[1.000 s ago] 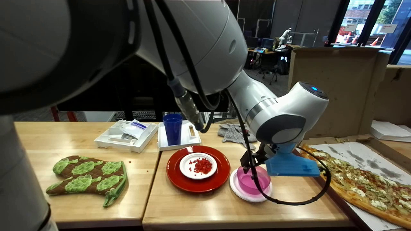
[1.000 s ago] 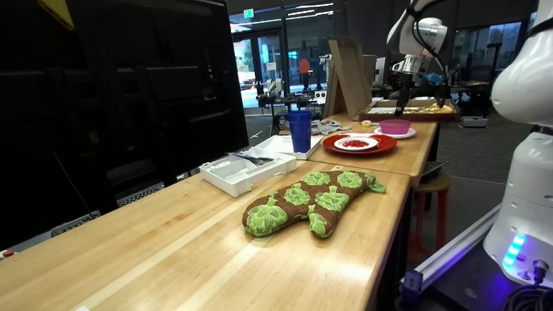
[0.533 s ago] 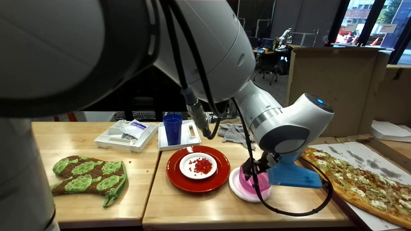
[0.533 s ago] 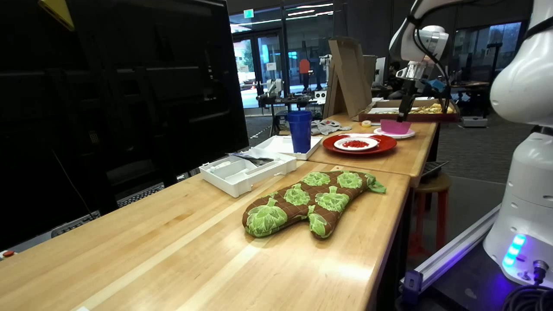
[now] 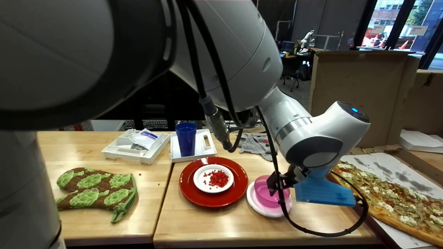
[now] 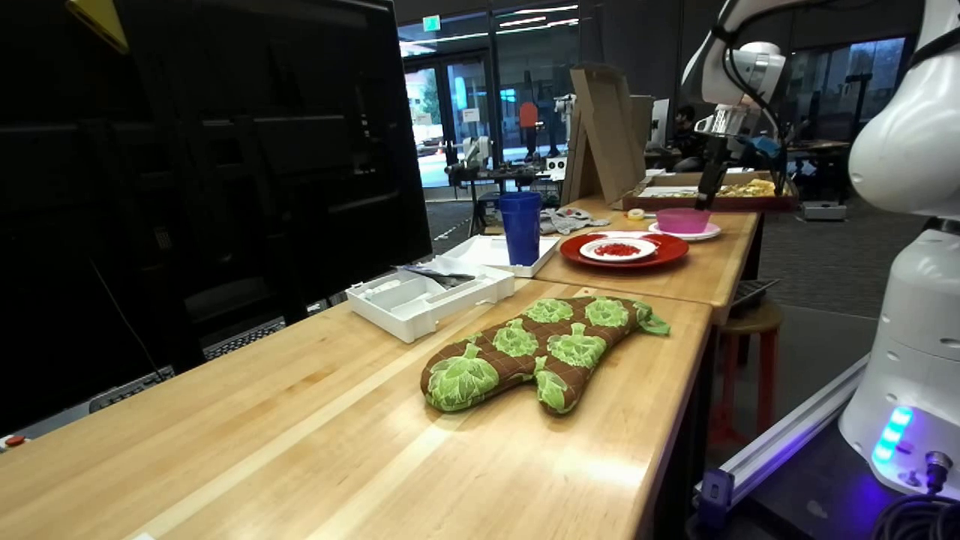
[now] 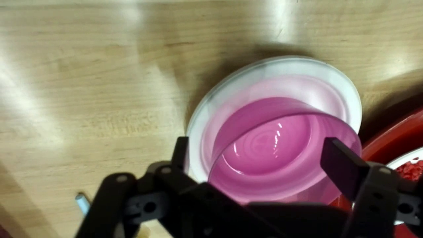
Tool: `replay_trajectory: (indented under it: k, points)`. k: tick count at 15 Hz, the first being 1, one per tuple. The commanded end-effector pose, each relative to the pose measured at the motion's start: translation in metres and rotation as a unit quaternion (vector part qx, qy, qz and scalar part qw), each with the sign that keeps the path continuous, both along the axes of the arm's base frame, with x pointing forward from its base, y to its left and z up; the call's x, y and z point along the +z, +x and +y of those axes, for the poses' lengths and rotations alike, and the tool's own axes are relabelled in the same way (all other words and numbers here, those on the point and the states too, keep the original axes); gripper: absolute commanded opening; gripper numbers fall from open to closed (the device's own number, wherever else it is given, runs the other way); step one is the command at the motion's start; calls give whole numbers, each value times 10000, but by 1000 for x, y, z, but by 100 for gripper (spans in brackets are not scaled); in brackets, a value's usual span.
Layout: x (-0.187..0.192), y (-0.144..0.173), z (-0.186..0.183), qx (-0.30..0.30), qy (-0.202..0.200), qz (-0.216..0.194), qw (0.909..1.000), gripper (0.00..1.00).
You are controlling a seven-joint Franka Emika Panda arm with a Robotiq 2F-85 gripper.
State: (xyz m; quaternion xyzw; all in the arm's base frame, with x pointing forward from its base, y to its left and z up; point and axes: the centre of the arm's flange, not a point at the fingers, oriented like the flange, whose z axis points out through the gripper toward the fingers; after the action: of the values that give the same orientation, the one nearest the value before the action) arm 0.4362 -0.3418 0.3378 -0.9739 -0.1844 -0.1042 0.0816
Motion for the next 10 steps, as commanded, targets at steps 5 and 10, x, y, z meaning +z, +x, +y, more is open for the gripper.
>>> replay_trajectory:
  k: [5, 10]
  points:
    - [30, 13, -7, 18, -94, -174, 9998, 100]
    - [27, 27, -4, 119, 14, -109, 9999, 100]
